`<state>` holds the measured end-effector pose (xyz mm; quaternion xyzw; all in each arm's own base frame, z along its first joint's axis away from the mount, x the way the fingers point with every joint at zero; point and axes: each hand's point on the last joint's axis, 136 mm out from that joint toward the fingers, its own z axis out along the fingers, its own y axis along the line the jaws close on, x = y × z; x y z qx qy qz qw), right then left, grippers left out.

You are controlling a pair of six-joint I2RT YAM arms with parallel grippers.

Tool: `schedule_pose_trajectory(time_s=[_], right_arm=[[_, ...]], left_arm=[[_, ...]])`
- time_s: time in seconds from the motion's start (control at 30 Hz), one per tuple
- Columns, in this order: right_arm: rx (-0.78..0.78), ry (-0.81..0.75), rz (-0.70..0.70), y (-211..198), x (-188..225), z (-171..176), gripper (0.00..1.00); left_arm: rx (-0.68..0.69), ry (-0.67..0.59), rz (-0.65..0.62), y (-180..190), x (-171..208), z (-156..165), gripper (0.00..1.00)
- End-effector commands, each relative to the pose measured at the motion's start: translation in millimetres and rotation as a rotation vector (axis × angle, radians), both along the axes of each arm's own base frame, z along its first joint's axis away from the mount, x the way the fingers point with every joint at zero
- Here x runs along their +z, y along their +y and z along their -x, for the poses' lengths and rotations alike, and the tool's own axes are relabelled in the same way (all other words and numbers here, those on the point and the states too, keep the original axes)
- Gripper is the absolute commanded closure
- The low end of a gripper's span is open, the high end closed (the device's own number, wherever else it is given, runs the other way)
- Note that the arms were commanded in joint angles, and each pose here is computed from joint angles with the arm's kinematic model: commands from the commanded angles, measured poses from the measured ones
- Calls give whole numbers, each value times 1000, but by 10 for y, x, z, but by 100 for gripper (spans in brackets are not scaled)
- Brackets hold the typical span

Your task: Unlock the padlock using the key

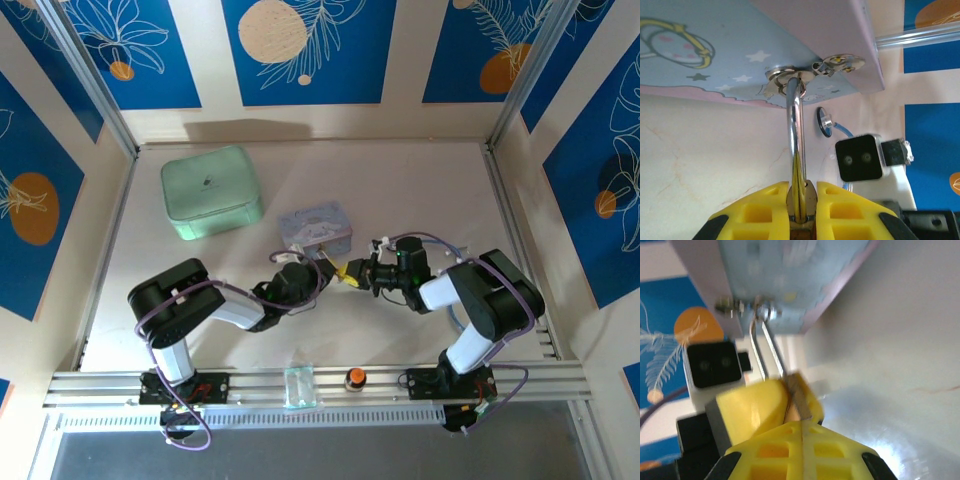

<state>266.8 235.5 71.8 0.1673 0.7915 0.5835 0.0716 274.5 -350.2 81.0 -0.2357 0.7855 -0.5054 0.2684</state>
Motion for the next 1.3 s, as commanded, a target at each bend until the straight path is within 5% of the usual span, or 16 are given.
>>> schedule_pose_trajectory(time_s=[0.0,0.37,0.63,0.87,1.27], right_arm=[[-84,5,46,-185,-124,-139,100],[-36,-25,104,-94,-158,-10,100],[49,-152,545,-260,-98,129,98],[116,-130,734,-427,-202,204,76],[201,-174,959,-397,-318,178,67]], left_arm=[[-98,-56,110,-221,323,178,100],[-64,-61,60,-146,207,141,100],[-110,-124,-205,-72,97,94,100],[-146,-71,-197,-106,-119,100,100],[-154,-93,-284,49,-128,157,72]])
